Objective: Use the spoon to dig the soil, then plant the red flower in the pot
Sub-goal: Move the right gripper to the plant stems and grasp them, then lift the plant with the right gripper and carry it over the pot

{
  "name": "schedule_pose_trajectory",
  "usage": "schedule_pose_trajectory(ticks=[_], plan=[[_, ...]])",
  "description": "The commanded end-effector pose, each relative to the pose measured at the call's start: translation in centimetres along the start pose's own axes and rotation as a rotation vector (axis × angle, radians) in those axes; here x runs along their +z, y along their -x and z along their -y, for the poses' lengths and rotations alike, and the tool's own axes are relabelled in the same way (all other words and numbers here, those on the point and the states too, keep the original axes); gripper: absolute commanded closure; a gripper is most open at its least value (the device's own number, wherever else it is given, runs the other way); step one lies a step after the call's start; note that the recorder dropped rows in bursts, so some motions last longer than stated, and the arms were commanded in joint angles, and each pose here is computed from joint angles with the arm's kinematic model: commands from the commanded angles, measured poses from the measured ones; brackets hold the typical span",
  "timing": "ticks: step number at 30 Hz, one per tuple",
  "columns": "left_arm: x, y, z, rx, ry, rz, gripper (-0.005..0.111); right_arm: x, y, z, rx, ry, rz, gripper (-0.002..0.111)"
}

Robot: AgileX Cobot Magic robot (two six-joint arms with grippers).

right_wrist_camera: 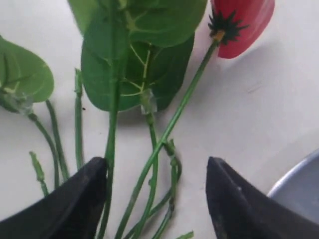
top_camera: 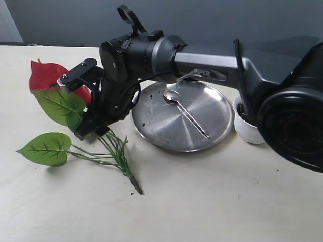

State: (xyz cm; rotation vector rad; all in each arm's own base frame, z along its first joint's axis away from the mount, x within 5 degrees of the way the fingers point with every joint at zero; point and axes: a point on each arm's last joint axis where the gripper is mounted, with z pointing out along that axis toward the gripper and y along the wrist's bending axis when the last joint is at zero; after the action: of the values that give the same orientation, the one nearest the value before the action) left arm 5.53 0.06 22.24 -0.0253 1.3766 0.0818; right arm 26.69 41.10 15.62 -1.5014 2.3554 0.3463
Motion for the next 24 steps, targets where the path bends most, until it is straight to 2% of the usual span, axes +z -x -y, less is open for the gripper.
schedule_pose_trajectory(ticks=[1,9,12,14,24], plan=[[0.0,0.1,0.0,-0.011,-0.007,0.009,0.106,1.3,0.0,0.5,0.008,-0.037,-0.025,0.053],[0.0,0.1,0.0,-0.011,-0.007,0.009,0.106,1.9,-0.1,0.4,0.015,-0.026,-0.037,0.076],[0.0,0.1,0.0,-0.011,-0.007,0.009,0.106,1.9,-0.1,0.4,0.016,-0.025,-0.036,0.093],[0.0,0.1,0.0,-0.011,-0.007,0.009,0.106,1.9,-0.1,0.4,0.016,-0.025,-0.036,0.109],[0.0,0.1,0.0,-0.011,-0.007,0.009,0.106,-1.2,1.6,-0.5,0.114,0.065,0.09,0.108]])
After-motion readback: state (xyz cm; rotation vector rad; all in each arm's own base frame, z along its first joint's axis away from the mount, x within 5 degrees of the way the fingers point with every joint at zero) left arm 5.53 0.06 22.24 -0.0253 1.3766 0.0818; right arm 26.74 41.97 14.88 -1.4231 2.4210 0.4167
